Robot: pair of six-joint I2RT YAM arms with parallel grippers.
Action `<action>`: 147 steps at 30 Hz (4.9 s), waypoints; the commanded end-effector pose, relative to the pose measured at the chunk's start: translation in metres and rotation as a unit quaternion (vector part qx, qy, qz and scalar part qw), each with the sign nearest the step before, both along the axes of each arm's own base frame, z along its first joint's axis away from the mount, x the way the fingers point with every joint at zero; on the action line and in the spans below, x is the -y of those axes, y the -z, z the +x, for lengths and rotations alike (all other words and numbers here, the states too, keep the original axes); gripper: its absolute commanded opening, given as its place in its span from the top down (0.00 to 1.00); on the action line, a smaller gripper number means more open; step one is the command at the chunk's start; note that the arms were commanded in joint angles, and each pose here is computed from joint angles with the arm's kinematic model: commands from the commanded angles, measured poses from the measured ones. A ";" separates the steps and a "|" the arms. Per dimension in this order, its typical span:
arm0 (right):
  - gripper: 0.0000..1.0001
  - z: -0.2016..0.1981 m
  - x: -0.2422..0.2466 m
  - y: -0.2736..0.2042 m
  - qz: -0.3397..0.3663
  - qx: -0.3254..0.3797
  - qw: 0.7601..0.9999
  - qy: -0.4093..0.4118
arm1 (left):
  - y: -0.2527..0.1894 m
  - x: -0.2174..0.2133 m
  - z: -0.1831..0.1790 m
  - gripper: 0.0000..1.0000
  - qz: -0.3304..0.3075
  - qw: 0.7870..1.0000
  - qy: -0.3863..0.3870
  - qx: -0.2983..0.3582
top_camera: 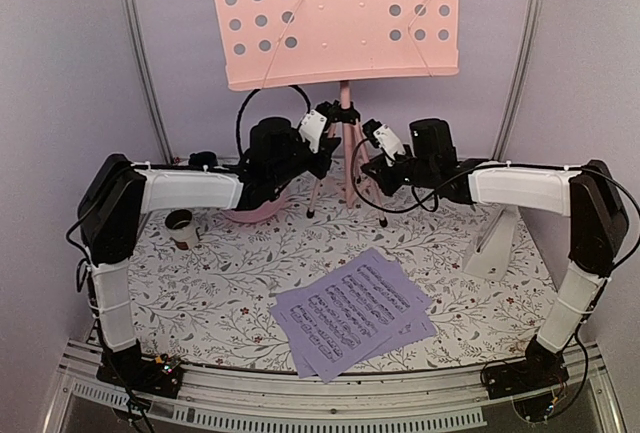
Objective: Set up the instrument practice props
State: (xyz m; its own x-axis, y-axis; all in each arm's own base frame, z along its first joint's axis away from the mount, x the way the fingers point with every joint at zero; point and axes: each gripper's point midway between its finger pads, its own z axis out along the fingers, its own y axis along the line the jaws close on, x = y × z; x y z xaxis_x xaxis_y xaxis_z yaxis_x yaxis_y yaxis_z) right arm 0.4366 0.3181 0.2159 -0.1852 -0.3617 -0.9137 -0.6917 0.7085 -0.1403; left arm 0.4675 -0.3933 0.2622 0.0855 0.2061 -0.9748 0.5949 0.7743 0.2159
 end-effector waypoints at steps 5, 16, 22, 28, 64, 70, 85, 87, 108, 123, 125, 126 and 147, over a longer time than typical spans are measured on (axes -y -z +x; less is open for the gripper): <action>1.00 0.082 0.115 -0.036 0.039 0.037 0.982 0.180 | 0.002 -0.063 0.069 1.00 0.057 0.994 -0.093 -0.006; 1.00 0.087 0.091 -0.016 0.042 -0.002 0.991 0.127 | 0.030 -0.049 0.074 1.00 0.053 0.995 -0.072 -0.054; 1.00 0.077 0.082 -0.014 0.050 -0.006 0.994 0.097 | 0.032 -0.042 0.057 1.00 0.039 0.997 -0.050 -0.050; 0.74 0.065 0.076 -0.014 0.061 -0.009 0.996 0.072 | 0.035 -0.034 0.053 1.00 0.042 0.997 -0.044 -0.056; 0.10 0.013 0.005 0.070 0.088 -0.071 0.987 -0.116 | 0.029 -0.012 0.054 1.00 0.047 0.997 -0.023 -0.065; 0.21 0.023 -0.007 0.085 0.082 -0.082 0.986 -0.122 | 0.031 -0.010 0.052 1.00 0.047 0.996 -0.021 -0.066; 0.64 0.033 -0.017 0.094 0.081 -0.089 0.985 -0.127 | 0.032 -0.002 0.046 1.00 0.045 0.997 -0.008 -0.070; 0.72 0.033 -0.016 0.098 0.079 -0.094 0.984 -0.126 | 0.032 -0.002 0.045 1.00 0.045 0.997 -0.007 -0.070; 1.00 0.024 -0.010 0.103 0.059 -0.106 0.983 -0.137 | 0.075 -0.055 0.003 0.42 0.034 0.992 0.044 -0.115; 1.00 0.029 -0.004 0.101 0.048 -0.112 0.983 -0.138 | 0.132 -0.026 0.032 0.48 0.084 0.979 0.104 -0.154; 1.00 0.029 -0.003 0.100 0.047 -0.112 0.983 -0.136 | 0.135 -0.024 0.030 0.55 0.084 0.978 0.109 -0.159; 1.00 0.029 -0.003 0.100 0.045 -0.113 0.983 -0.135 | 0.134 -0.025 0.029 0.59 0.082 0.978 0.110 -0.160; 1.00 0.003 0.033 0.104 0.009 -0.172 0.983 -0.060 | 0.122 -0.048 -0.012 1.00 0.067 0.972 0.108 -0.198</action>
State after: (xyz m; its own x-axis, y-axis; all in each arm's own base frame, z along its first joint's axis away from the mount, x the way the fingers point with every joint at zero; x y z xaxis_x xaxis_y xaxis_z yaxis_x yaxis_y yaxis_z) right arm 0.4375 0.3217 0.1231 -0.2930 -0.3865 -0.8745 -0.8725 0.4822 0.0792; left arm 0.4667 -0.3550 0.1219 -0.2003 0.3799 -0.9031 0.8031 0.5917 0.0708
